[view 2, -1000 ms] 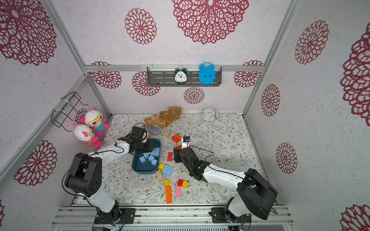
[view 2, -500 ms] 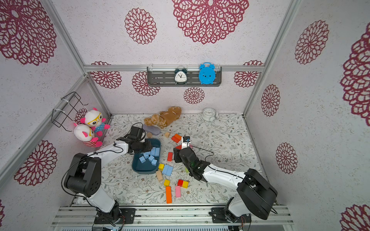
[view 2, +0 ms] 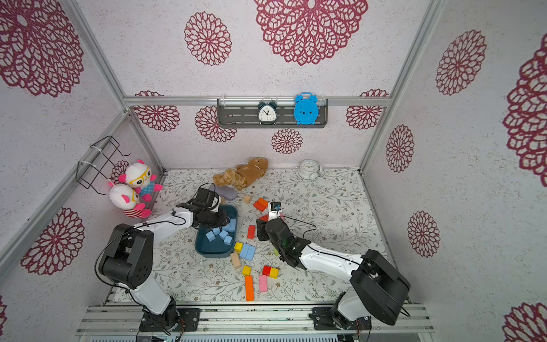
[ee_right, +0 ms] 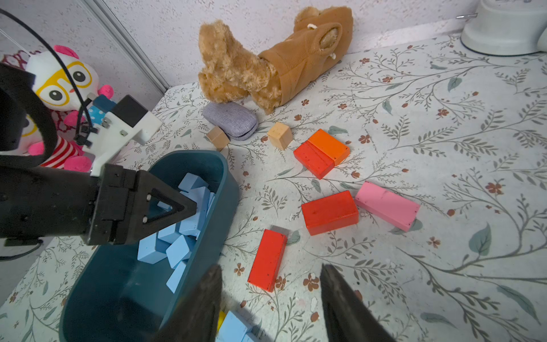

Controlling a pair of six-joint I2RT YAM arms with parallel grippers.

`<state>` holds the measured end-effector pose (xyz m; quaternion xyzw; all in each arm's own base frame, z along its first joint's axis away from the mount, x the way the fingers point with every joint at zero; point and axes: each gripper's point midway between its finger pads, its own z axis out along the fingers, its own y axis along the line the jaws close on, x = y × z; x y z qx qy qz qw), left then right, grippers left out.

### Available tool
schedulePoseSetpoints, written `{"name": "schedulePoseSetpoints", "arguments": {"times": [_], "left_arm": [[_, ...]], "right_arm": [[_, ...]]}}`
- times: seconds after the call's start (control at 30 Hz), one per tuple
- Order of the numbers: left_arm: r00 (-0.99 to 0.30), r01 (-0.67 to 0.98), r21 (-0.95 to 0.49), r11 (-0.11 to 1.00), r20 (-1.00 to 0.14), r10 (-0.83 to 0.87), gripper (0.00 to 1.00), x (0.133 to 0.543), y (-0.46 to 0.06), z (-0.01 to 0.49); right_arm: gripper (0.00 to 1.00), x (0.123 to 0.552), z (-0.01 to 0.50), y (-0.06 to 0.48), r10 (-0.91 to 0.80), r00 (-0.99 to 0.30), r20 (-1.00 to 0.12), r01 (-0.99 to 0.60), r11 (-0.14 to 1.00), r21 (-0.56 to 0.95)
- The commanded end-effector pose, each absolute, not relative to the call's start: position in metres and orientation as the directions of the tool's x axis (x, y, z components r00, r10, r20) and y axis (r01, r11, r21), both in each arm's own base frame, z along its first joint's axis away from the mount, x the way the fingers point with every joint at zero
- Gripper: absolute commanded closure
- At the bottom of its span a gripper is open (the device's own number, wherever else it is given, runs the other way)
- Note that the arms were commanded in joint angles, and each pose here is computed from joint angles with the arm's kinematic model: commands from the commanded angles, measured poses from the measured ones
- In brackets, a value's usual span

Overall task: Pick out the blue building blocks
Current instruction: Place the building block in the storage box.

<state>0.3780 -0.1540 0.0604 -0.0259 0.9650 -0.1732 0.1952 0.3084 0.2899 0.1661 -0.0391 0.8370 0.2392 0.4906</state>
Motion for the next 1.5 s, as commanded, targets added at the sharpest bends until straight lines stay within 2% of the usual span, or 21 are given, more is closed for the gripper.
{"name": "schedulePoseSetpoints", "arguments": {"times": [0.0,0.1,0.2,0.33,0.5,0.73,1.17,1.47], "left_arm": [[-0.916,0.034,-0.34,0.94,-0.387,-0.107,0.6,0.386,-0.157,0.063],[-0.916,0.02,-0.309,0.951,-0.387,-0.107,0.62,0.386,-0.151,0.06],[-0.911,-0.009,-0.271,0.962,-0.395,-0.12,0.71,0.385,-0.14,0.058],[-0.905,-0.039,-0.26,0.965,-0.401,-0.145,0.73,0.385,-0.129,0.058],[-0.902,-0.038,-0.261,0.965,-0.406,-0.146,0.66,0.387,-0.126,0.059],[-0.896,0.016,-0.345,0.938,-0.421,-0.14,0.58,0.393,-0.144,0.073],[-0.919,0.127,-0.387,0.913,-0.393,-0.038,0.59,0.391,-0.184,0.065],[-0.924,0.124,-0.468,0.875,-0.376,-0.07,0.58,0.382,-0.199,0.077]], "right_arm": [[0.43,0.313,0.187,0.289,0.202,-0.473,-0.858,-0.305,0.876,0.375],[0.44,0.313,0.186,0.287,0.201,-0.474,-0.857,-0.303,0.877,0.373],[0.43,0.312,0.186,0.286,0.202,-0.472,-0.858,-0.303,0.877,0.373],[0.43,0.311,0.188,0.284,0.209,-0.467,-0.859,-0.301,0.876,0.376],[0.44,0.31,0.189,0.284,0.21,-0.465,-0.86,-0.301,0.876,0.376],[0.44,0.311,0.19,0.284,0.214,-0.463,-0.86,-0.304,0.873,0.381],[0.44,0.311,0.189,0.288,0.206,-0.472,-0.857,-0.312,0.87,0.381],[0.44,0.31,0.19,0.284,0.212,-0.465,-0.86,-0.304,0.874,0.38]]}}
